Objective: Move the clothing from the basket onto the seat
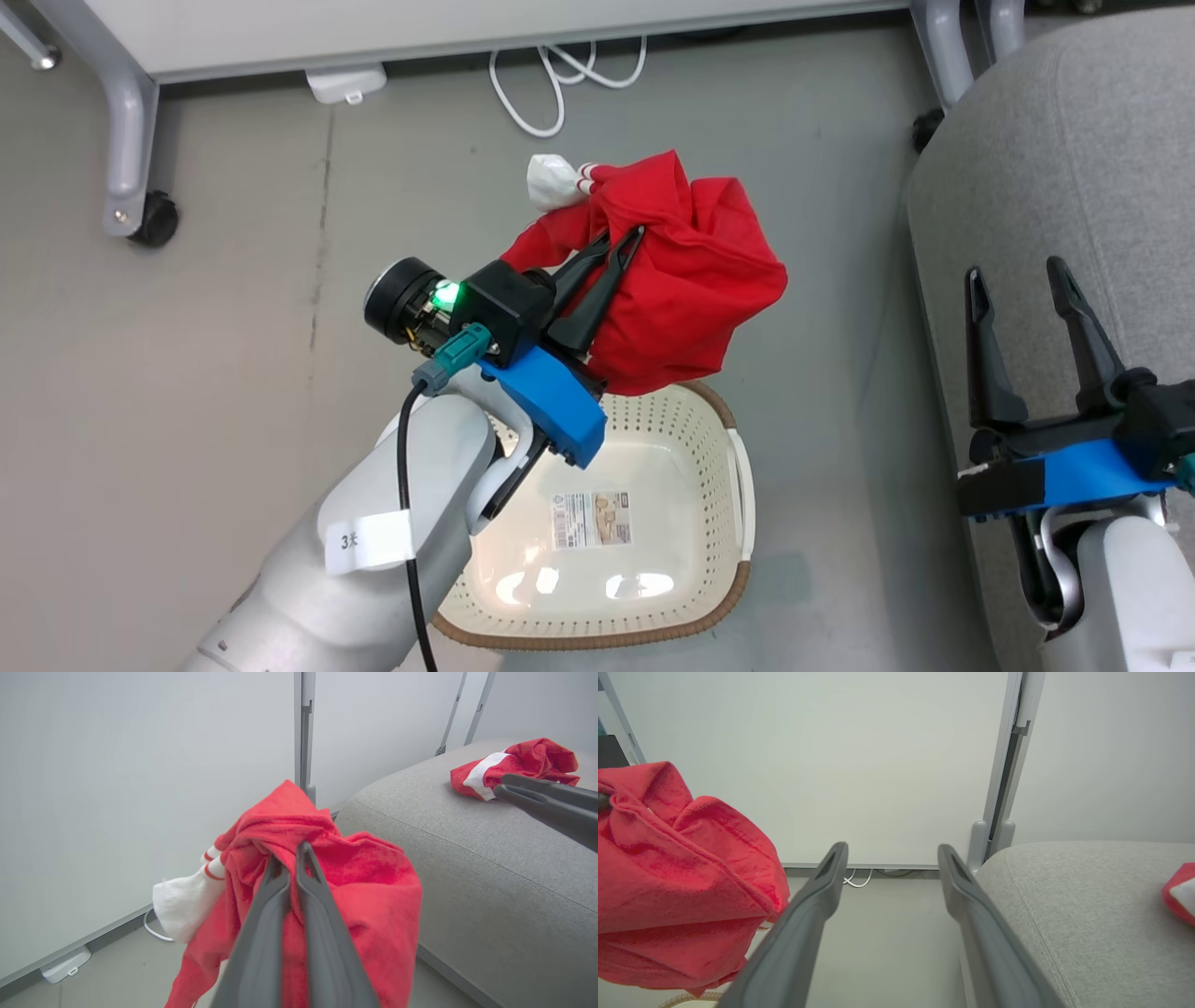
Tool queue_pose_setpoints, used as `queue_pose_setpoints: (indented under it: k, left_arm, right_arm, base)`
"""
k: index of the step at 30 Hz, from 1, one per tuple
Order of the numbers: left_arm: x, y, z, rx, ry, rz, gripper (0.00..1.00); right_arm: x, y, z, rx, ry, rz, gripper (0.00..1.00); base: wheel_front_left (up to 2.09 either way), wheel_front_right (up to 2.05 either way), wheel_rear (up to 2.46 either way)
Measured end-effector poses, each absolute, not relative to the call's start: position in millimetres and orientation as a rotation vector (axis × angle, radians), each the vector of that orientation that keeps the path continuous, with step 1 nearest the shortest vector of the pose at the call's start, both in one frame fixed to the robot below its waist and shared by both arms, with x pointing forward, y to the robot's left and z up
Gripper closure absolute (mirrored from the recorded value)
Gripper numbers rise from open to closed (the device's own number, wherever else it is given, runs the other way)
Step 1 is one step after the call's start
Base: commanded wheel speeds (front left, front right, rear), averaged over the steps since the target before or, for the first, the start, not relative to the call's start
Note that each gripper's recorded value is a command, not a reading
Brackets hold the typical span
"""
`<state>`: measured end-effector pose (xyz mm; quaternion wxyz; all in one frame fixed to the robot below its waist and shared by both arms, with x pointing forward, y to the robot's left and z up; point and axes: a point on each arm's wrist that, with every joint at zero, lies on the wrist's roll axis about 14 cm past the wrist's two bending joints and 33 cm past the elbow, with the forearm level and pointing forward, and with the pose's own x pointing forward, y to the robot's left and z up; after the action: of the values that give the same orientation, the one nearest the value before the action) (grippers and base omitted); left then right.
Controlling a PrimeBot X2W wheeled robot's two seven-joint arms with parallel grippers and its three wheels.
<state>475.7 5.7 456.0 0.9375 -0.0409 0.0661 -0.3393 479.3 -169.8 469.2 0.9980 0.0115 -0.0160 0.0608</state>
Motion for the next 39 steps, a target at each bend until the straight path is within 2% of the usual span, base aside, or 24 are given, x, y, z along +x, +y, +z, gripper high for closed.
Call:
queue_pose_setpoints:
  k: [14,28,33,39]
  left_arm:
    - [471,5,556,-0.016,-0.135,-0.693,1.00]
    - [463,7,584,0.009,-0.206,-0.695,1.00]
    - [463,7,584,0.012,-0.204,-0.695,1.00]
    - [463,7,581,0.012,-0.199,-0.696,1.00]
  right_arm:
    - [456,-163,497,0.049,-0.078,0.129,0.00]
    - [445,-159,505,0.063,-0.093,0.129,0.00]
    - [446,-149,512,0.026,-0.112,0.186,0.00]
    - [450,-124,525,-0.062,-0.151,0.317,0.00]
  base:
    - [0.00,0.00,0.00]
    - [0.00,0.00,0.00]
    - [0.00,0.00,0.00]
    - [0.00,0.00,0.00]
